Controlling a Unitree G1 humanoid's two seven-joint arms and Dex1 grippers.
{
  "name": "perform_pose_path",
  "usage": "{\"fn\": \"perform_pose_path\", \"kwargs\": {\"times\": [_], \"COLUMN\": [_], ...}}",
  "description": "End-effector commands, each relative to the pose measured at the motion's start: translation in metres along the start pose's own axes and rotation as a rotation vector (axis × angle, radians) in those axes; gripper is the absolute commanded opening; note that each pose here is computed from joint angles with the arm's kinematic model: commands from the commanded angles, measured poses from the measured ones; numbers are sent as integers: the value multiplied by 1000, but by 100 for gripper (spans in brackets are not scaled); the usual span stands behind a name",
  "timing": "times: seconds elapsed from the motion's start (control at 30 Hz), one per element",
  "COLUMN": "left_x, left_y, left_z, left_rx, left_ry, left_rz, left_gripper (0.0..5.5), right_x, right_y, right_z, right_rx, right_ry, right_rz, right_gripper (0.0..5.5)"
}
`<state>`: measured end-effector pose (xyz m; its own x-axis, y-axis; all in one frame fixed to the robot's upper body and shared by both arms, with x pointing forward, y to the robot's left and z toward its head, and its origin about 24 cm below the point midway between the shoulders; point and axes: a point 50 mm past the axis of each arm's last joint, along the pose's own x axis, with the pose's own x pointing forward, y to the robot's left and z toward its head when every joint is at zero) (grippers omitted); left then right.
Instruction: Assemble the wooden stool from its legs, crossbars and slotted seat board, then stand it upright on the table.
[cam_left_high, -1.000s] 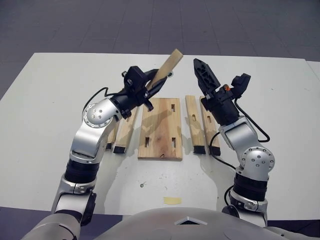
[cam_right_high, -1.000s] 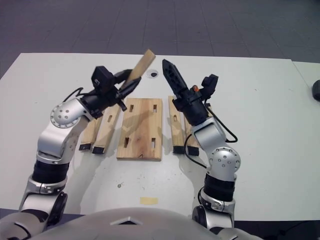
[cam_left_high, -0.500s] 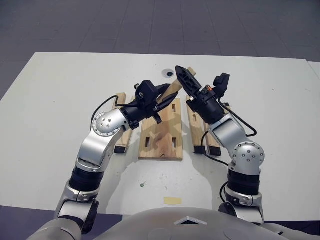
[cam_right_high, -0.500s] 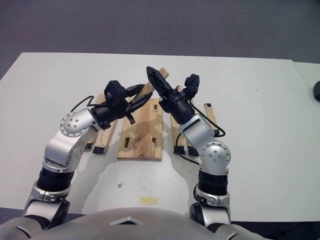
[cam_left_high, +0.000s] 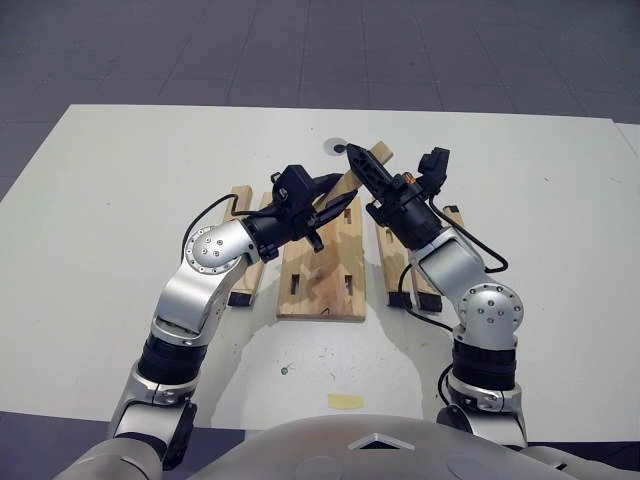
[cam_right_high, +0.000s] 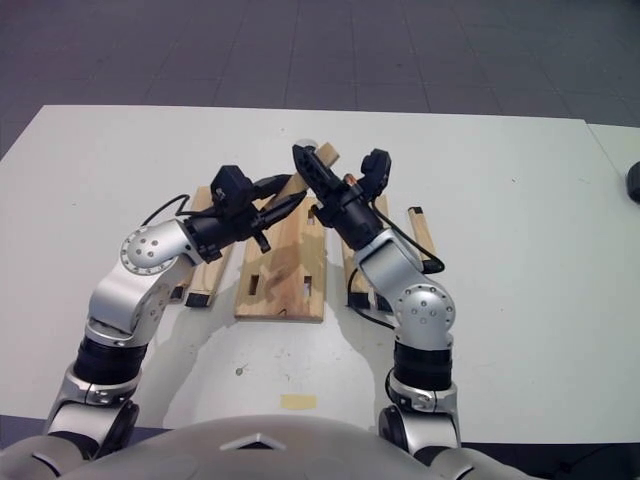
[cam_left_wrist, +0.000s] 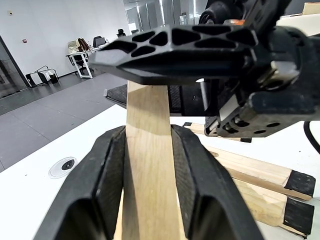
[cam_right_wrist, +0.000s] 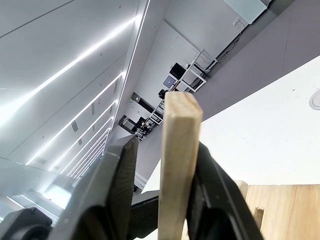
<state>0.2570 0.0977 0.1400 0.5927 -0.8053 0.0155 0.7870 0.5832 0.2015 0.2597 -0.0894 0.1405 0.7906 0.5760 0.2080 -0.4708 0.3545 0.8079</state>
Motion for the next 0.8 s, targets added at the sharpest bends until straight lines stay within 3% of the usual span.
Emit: {"fn": "perform_pose_path", "kwargs": {"times": [0.03, 0.1, 0.33, 0.37, 0.53, 0.67, 0.8], "left_x": [-2, -2, -2, -2, -9, -20, -31], "left_y": [-2, -2, -3, -3, 4, 37, 65], "left_z": [0, -1, -2, -3, 3, 13, 4], "left_rx": [17, 20, 15, 17, -63, -202, -247], "left_ry": [10, 10, 13, 24, -6, -77, -37], "left_rz": [-9, -9, -2, 3, 19, 196, 441], "left_gripper": [129, 129, 129, 165, 244, 312, 377], "right_x": [-1, 0, -1, -2, -13, -46, -64], "right_y": [-1, -2, -5, -7, -22, -42, -56], "right_z": [2, 2, 7, 10, 32, 44, 37], "right_rx": [0, -4, -10, -21, -109, -140, -179], "right_ry": [-31, -39, -73, -93, -248, -382, -404], "right_rz": [-17, -32, -56, -71, -190, -373, -526], "right_gripper": [79, 43, 40, 40, 40, 40, 40]}}
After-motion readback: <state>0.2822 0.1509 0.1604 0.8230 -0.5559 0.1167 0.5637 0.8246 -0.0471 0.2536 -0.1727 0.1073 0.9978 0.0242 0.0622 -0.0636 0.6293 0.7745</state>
